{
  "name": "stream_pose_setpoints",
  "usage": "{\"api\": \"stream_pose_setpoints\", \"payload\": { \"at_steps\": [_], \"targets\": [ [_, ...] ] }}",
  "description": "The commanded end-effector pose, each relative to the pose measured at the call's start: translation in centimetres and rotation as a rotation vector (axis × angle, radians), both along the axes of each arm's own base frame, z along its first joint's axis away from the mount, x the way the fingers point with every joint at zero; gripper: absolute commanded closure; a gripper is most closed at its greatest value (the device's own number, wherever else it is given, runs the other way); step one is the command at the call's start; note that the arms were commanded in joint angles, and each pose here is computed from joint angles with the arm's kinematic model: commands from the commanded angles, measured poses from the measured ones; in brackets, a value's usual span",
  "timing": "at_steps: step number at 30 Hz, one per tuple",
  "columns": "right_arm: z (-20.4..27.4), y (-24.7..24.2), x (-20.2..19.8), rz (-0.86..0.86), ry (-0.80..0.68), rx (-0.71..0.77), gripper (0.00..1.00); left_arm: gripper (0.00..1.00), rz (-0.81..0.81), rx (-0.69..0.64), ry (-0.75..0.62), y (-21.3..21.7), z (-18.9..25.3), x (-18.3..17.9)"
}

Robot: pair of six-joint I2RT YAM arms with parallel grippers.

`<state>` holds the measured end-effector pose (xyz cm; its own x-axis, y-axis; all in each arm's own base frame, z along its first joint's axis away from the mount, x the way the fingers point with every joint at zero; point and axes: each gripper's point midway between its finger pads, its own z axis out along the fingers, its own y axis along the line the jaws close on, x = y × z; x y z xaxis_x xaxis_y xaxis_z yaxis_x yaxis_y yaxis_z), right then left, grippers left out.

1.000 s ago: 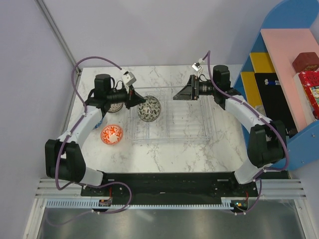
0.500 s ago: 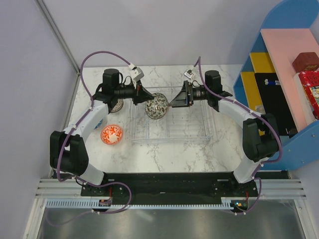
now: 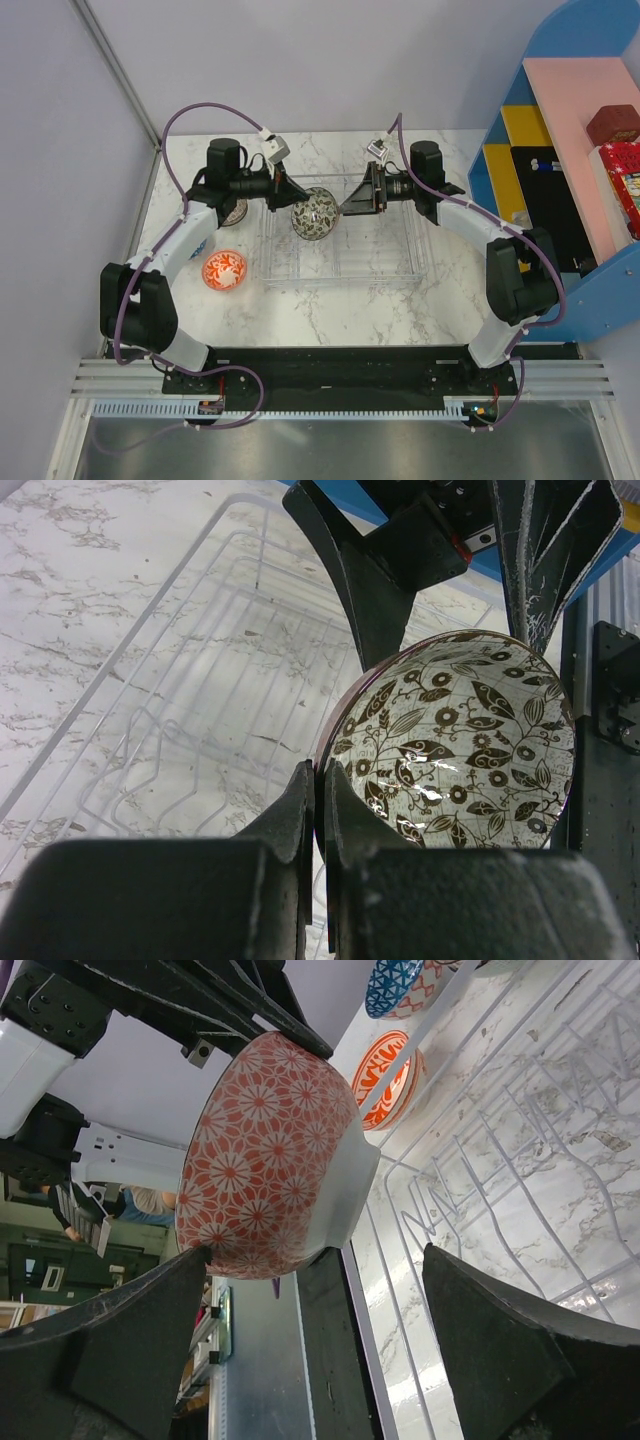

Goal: Load the bowls into the dish rack

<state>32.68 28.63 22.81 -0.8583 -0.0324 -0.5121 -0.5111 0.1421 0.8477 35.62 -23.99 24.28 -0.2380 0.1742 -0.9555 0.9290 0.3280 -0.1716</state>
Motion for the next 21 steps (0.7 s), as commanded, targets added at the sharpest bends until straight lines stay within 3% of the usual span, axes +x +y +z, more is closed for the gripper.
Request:
{"api": "stream_pose_setpoints", "payload": {
  "at_steps": [1, 21],
  "targets": [
    [1.5, 0.6, -0.8, 0.050, -0.055, 0.038, 0.03, 0.98, -0.019, -0.026, -0.076, -0.8, 2.8, 0.0],
    [3.2, 0.5, -1.4, 0.073, -0.068, 0.080, 0.02, 0.98, -0.020, -0.011, -0.078, -0.8, 2.3, -0.7]
  ]
}}
